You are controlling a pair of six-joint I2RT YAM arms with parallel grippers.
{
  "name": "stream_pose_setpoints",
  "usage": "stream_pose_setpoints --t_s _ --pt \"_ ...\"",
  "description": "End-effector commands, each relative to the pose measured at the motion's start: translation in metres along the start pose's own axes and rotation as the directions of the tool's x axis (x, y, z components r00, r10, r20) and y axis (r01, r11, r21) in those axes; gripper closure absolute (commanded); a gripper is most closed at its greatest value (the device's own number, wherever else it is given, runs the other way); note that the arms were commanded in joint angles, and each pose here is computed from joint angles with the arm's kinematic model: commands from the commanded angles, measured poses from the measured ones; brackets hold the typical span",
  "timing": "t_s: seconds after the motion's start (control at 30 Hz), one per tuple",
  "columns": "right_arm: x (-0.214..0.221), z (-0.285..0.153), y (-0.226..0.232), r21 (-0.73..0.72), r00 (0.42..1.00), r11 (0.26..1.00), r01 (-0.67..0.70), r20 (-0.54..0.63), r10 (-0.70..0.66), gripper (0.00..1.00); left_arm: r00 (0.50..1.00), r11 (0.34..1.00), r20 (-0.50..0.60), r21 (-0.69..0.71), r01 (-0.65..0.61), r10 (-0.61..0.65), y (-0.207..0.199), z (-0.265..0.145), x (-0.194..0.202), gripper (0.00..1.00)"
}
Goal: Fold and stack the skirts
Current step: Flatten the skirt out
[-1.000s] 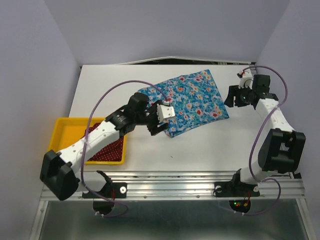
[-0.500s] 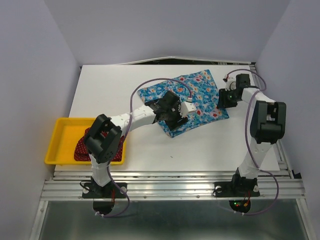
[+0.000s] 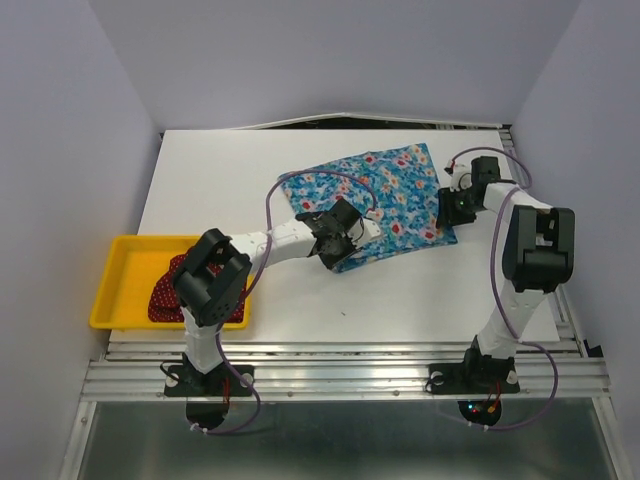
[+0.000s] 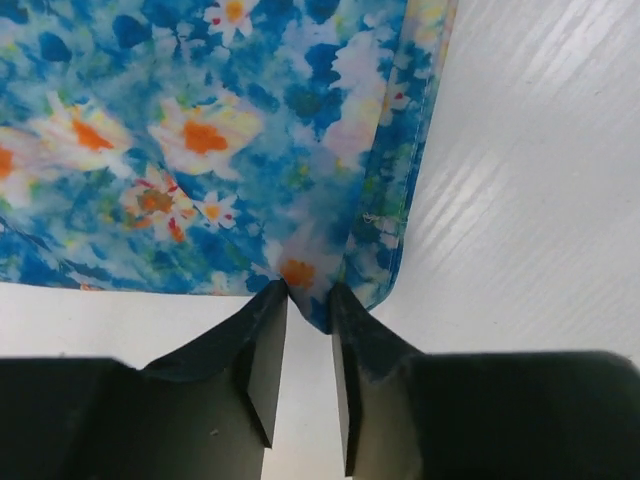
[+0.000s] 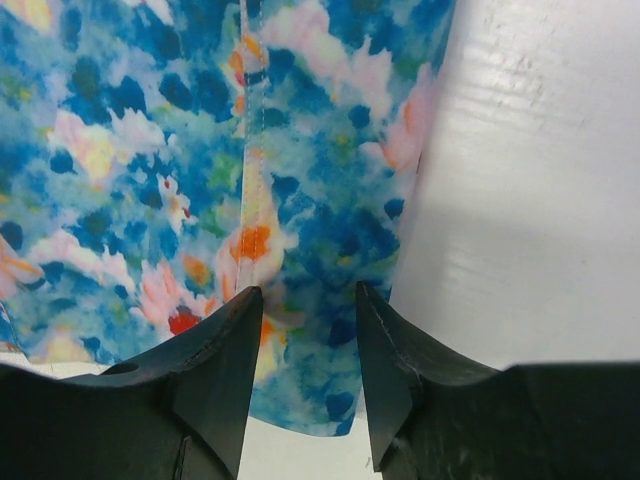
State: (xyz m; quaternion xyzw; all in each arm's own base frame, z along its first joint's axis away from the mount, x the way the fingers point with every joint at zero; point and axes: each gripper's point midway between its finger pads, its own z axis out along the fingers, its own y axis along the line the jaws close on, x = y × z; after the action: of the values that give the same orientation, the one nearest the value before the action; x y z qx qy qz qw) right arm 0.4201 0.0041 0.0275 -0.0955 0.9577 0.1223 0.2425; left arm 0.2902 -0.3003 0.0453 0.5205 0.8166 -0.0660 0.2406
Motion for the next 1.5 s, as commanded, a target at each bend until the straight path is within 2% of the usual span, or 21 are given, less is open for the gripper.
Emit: stream_pose_setpoints --t_s 0.0,0.03,0.1,0.17,0.27,0.4,0.43,0.47,0.5,0.53,0.57,0.63,0.67,0.87,1.0,1.1,1.13,1.23,1.37,1.4,1.47 --pt "0.047 -0.007 0.008 -0.015 0.991 1.0 -0.02 -0.134 0.018 0.52 0.997 0.992 -0.065 -0.123 0.026 -0.035 0.016 -0.006 0.018 0.74" --pt "0.048 -0.01 0.01 -0.018 0.991 1.0 -0.017 -0.132 0.015 0.52 0.997 0.989 -0.074 -0.144 0.023 -0.034 0.018 -0.009 0.021 0.87" --pt "0.06 -0.014 0.014 -0.028 0.987 0.999 -0.015 -0.16 0.01 0.53 0.996 0.972 -0.077 -0.234 0.014 -0.033 0.033 -0.025 0.025 1.0" --pt "0.066 -0.022 0.019 -0.038 0.986 0.999 -0.01 -0.169 0.003 0.53 0.998 0.949 -0.068 -0.316 -0.01 -0.012 0.043 -0.045 0.026 1.0" --pt "0.082 -0.026 0.023 -0.04 0.98 0.999 -0.012 -0.197 0.004 0.56 0.988 0.942 -0.13 -0.315 -0.12 0.083 0.026 -0.051 0.043 1.0" --pt "0.092 -0.035 0.023 -0.02 0.976 1.0 0.003 -0.216 -0.007 0.57 0.928 0.931 -0.278 -0.193 -0.308 0.249 -0.023 -0.035 0.09 1.0" --pt "0.094 -0.037 0.022 -0.012 0.975 1.0 0.005 -0.221 -0.008 0.57 0.911 0.93 -0.284 -0.124 -0.345 0.3 -0.043 -0.032 0.096 1.0" --pt "0.095 -0.039 0.023 -0.014 0.973 1.0 0.01 -0.23 -0.013 0.57 0.904 0.931 -0.286 -0.087 -0.355 0.318 -0.051 -0.031 0.101 0.98" --pt "0.095 -0.041 0.024 -0.021 0.973 1.0 0.015 -0.231 -0.02 0.57 0.908 0.935 -0.27 -0.068 -0.349 0.32 -0.058 -0.032 0.099 0.83" --pt "0.094 -0.045 0.026 -0.031 0.973 0.999 0.019 -0.228 -0.026 0.57 0.915 0.94 -0.248 -0.043 -0.337 0.317 -0.064 -0.035 0.096 0.68" --pt "0.094 -0.05 0.031 -0.058 0.971 0.998 0.025 -0.234 -0.038 0.56 0.933 0.949 -0.189 -0.015 -0.316 0.307 -0.071 -0.044 0.087 0.46" --pt "0.088 -0.057 0.037 -0.09 0.973 0.995 0.038 -0.222 -0.058 0.52 0.953 0.958 -0.106 -0.013 -0.288 0.285 -0.073 -0.057 0.07 0.36" --pt "0.082 -0.063 0.043 -0.111 0.977 0.993 0.04 -0.202 -0.062 0.49 0.965 0.965 -0.027 -0.007 -0.261 0.26 -0.074 -0.073 0.056 0.31" --pt "0.031 -0.078 0.046 -0.118 0.995 0.992 0.045 -0.084 -0.055 0.44 0.973 0.986 0.2 0.094 -0.137 0.116 -0.06 -0.12 0.004 0.3" --pt "0.008 -0.066 0.046 -0.157 0.998 0.987 0.033 -0.047 -0.04 0.44 0.971 0.998 0.237 0.056 -0.039 0.025 -0.013 -0.124 -0.007 0.3" --pt "-0.005 -0.048 0.047 -0.17 0.997 0.983 0.063 -0.023 -0.068 0.44 0.988 0.996 0.126 0.024 0.087 -0.089 0.024 -0.098 0.012 0.38" --pt "-0.007 -0.043 0.046 -0.175 0.997 0.983 0.061 -0.029 -0.067 0.44 0.991 0.995 0.099 0.04 0.09 -0.093 0.022 -0.09 0.015 0.38" --pt "-0.021 -0.024 0.05 -0.199 0.995 0.976 0.085 -0.029 -0.092 0.45 0.976 0.975 0.023 0.048 0.217 -0.218 0.039 -0.064 0.033 0.46" --pt "-0.022 -0.001 0.041 -0.152 0.99 0.981 0.124 -0.043 -0.132 0.49 0.95 0.951 -0.063 0.031 0.308 -0.306 0.054 -0.031 0.054 0.5" --pt "-0.016 0.006 0.042 -0.147 0.987 0.979 0.139 -0.055 -0.148 0.55 0.948 0.949 -0.064 0.021 0.315 -0.313 0.06 -0.026 0.053 0.51" --pt "-0.004 0.013 0.035 -0.116 0.986 0.985 0.131 -0.088 -0.141 0.75 0.943 0.946 -0.073 -0.002 0.324 -0.323 0.071 -0.015 0.054 0.53"
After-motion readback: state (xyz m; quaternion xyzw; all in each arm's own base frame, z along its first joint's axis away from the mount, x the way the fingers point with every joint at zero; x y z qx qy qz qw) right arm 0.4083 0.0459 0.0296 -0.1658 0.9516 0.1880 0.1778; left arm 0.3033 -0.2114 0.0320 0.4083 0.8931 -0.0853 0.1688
